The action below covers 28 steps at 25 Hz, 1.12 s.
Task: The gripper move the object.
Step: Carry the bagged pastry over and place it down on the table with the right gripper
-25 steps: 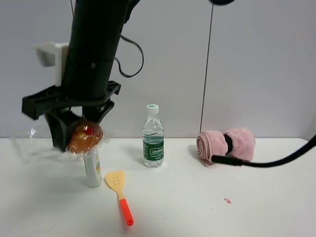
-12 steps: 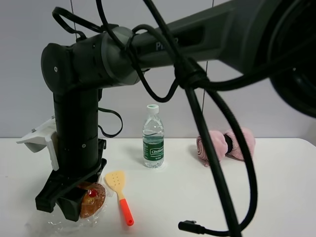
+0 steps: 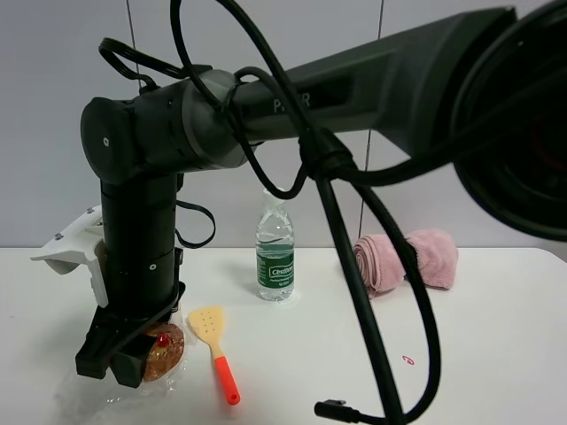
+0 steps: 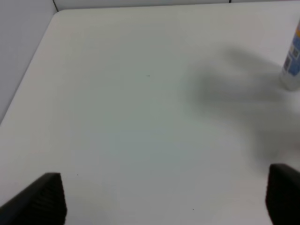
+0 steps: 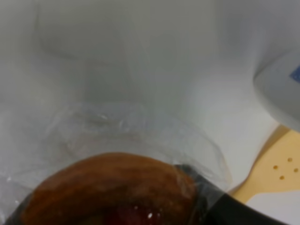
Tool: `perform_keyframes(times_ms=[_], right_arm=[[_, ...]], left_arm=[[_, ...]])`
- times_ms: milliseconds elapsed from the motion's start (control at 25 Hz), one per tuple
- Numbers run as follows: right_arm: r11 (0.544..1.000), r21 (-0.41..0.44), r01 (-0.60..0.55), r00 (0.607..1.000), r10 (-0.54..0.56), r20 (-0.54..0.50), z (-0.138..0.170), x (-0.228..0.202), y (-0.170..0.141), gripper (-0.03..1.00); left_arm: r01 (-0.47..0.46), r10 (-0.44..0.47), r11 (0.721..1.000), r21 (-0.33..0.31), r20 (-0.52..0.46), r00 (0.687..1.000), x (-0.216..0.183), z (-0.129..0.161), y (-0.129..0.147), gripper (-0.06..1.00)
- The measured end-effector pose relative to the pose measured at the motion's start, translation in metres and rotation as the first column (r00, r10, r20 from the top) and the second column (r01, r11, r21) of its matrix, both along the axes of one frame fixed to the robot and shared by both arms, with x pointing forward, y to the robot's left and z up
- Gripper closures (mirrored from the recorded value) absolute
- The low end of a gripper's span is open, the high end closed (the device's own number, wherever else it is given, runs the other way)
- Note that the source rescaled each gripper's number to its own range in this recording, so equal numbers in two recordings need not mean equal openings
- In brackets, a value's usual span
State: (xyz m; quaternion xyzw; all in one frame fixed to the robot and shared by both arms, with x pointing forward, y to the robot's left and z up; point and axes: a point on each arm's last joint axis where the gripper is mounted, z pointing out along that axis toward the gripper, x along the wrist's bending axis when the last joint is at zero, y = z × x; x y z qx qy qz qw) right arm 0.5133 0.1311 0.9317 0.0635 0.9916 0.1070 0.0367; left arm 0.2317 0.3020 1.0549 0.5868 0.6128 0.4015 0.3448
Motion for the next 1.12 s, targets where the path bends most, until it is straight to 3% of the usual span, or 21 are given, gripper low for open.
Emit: perform_keyframes(times_ms=[240, 680, 1120], right_arm=[[0.999, -0.032, 0.004, 1.000, -0.004, -0.019, -0.019, 0.005, -0.002, 0.97], [1.000, -0.011, 0.004, 1.000, -0.004, -0.006, -0.021, 0.006, 0.000, 0.97], [0.989, 0.034, -0.146, 0.989, 0.147, -0.015, -0.020, 0.002, 0.005, 0.97]], left_arm=[[0.000, 0.000, 1.000, 0.000, 0.000, 1.000, 0.000, 0.000, 0.000, -0.06], [0.000, 0.000, 1.000, 0.000, 0.000, 1.000, 0.000, 0.000, 0.000, -0.06], [0.000, 0.000, 1.000, 0.000, 0.000, 1.000, 0.000, 0.000, 0.000, -0.06]])
